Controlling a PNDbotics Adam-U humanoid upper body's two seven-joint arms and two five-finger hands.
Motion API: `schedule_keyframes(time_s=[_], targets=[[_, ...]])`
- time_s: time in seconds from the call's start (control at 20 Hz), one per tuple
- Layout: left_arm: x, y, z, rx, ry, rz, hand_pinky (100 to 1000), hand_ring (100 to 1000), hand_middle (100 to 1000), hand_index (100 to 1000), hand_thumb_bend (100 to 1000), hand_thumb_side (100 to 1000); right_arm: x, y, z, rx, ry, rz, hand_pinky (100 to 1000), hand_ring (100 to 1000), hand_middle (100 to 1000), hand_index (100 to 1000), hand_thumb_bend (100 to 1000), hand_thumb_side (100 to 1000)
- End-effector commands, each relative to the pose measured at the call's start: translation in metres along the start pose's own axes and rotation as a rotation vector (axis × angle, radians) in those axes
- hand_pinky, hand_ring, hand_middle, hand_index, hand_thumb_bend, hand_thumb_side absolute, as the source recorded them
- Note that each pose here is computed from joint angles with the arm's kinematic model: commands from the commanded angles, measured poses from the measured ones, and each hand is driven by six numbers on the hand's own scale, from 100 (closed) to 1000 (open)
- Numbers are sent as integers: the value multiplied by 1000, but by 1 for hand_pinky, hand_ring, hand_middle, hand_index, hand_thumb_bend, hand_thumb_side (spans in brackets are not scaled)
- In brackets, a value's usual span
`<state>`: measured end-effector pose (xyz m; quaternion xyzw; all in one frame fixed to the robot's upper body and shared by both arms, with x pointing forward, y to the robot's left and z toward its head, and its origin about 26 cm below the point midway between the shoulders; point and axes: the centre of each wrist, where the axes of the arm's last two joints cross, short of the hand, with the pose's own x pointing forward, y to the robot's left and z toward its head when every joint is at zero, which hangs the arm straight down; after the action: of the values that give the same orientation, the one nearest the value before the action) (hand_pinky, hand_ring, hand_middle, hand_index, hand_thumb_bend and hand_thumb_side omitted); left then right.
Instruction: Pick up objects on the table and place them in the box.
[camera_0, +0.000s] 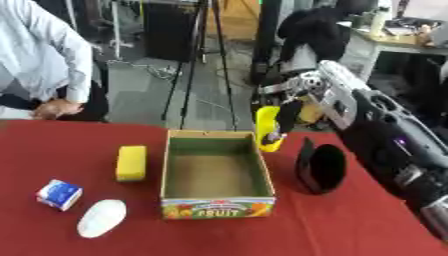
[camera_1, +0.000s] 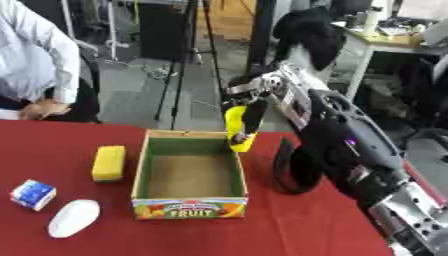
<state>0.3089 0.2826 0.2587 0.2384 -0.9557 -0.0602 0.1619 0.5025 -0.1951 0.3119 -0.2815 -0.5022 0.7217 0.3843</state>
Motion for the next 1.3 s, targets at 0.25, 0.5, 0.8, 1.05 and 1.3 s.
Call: schedule_keyframes(time_s=[0.25,0.5,0.8,1.05,1.3], targets=[[7,-1,-11,5,-54,22,925,819,747,776,100,856,4,-12,-1,-66,12,2,100,349,355,415,326,153],[8,-3,-13,5,-68,37,925,819,747,776,100,855,2,-6,-5,-87,28,-22,100,340,350,413,311,155],[9,-3,-14,8,-76,42,925,816,746,774,100,853,-3,1,-8,-116,49,-40,100,329,344,409,300,154],[10,-5,-15,7,-78,50,925,813,745,774,100,852,-6,7,-12,-155,68,-56,100,327,343,411,289,159],[11,-6,-16,7,-81,58,925,813,744,774,100,851,-5,17,-20,-153,67,-57,100,349,362,436,279,192]])
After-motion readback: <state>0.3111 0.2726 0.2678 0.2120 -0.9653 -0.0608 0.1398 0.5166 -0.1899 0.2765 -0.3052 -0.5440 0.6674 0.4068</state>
